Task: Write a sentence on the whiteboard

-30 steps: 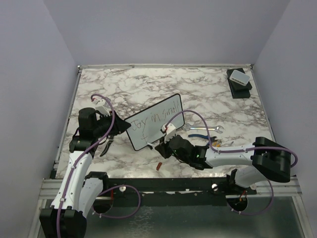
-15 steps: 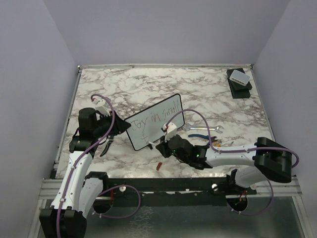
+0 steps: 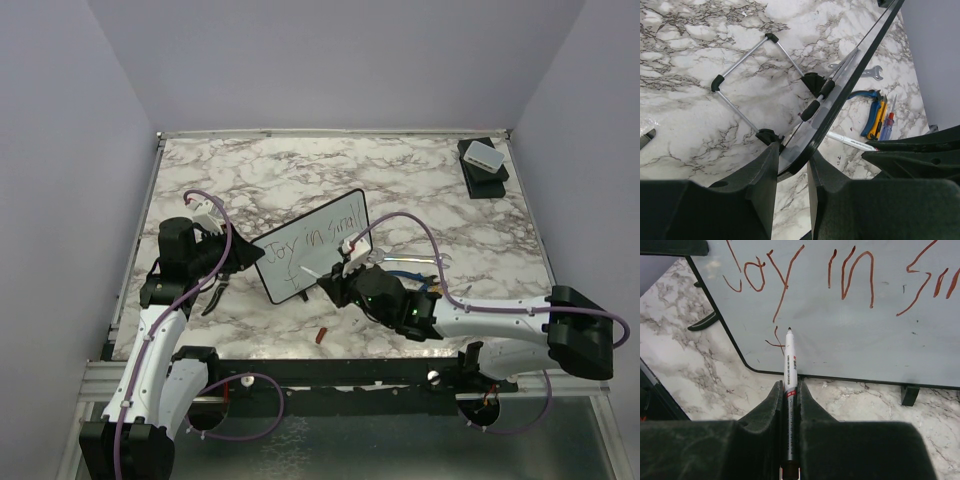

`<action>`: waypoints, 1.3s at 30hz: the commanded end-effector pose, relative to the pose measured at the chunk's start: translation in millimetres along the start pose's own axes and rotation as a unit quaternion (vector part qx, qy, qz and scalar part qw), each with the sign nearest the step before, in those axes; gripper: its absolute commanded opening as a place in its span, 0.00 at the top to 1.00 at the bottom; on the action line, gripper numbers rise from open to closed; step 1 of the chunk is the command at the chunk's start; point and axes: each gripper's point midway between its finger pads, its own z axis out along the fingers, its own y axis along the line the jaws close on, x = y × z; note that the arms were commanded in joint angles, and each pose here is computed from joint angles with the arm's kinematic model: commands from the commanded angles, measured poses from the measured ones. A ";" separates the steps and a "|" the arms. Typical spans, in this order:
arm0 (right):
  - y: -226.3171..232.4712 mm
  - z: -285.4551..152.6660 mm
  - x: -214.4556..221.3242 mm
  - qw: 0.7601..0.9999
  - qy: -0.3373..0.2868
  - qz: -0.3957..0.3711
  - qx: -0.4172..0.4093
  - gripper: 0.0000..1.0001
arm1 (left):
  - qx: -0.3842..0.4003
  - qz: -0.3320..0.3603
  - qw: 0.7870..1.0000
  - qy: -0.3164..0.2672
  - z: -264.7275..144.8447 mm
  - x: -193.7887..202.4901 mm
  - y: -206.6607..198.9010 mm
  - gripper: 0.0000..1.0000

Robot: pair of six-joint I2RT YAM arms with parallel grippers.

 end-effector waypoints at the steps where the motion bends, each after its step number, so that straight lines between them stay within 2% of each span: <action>1: -6.9 6.8 -16.8 0.999 -0.027 -0.028 0.027 0.99 | -0.002 0.002 1.000 -0.001 -1.5 2.9 0.2 0.71; 13: -9.2 15.2 -16.8 0.998 -0.032 -0.041 0.040 0.99 | -0.003 0.002 1.000 -0.001 -1.7 2.7 0.1 0.71; 32: -13.6 8.6 58.2 0.995 0.097 -0.007 0.034 0.99 | -0.003 0.003 1.000 -0.002 -1.9 2.7 -0.1 0.71; 39: -12.6 10.1 68.9 0.993 0.117 -0.008 0.033 0.99 | -0.003 0.002 1.000 -0.002 -1.9 2.9 0.0 0.71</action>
